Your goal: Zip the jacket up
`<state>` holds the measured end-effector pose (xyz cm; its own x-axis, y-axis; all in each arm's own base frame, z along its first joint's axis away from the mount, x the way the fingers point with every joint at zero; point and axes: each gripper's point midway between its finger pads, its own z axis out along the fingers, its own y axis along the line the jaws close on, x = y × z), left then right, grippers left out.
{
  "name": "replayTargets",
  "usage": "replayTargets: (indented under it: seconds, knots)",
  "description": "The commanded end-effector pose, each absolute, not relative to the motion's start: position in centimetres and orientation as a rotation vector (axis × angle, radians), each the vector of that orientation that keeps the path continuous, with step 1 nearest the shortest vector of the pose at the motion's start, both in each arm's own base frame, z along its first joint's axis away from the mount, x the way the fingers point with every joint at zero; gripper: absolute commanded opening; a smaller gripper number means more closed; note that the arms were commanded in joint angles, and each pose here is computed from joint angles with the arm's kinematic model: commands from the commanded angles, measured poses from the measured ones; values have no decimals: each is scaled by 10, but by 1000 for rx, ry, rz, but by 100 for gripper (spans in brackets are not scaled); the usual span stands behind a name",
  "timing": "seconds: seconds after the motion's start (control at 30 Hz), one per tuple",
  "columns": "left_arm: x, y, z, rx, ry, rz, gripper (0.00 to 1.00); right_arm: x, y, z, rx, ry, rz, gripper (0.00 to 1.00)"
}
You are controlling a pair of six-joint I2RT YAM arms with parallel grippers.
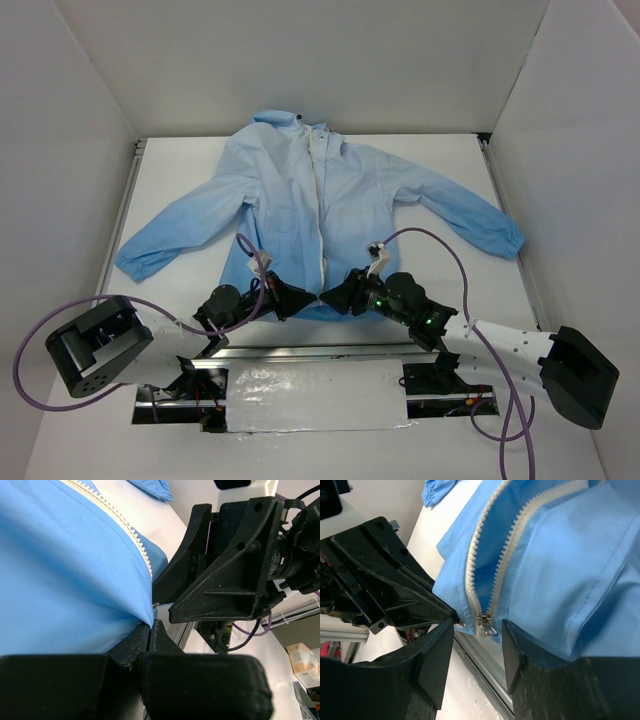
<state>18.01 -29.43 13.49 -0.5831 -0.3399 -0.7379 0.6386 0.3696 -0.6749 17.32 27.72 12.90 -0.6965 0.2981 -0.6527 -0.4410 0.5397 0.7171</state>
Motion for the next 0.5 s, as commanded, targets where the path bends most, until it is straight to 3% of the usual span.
replayTargets:
  seconds: [0.0, 0.3, 0.47]
  knots:
    - [180, -304, 172, 305, 1581, -1438, 0, 181, 282, 156, -172, 1887, 1233, 50]
    - [182, -305, 173, 296, 1585, -1432, 0, 176, 286, 143, -193, 1935, 1240, 39]
    - [183, -305, 174, 293, 1584, -1430, 0, 178, 284, 136, -178, 1973, 1212, 42]
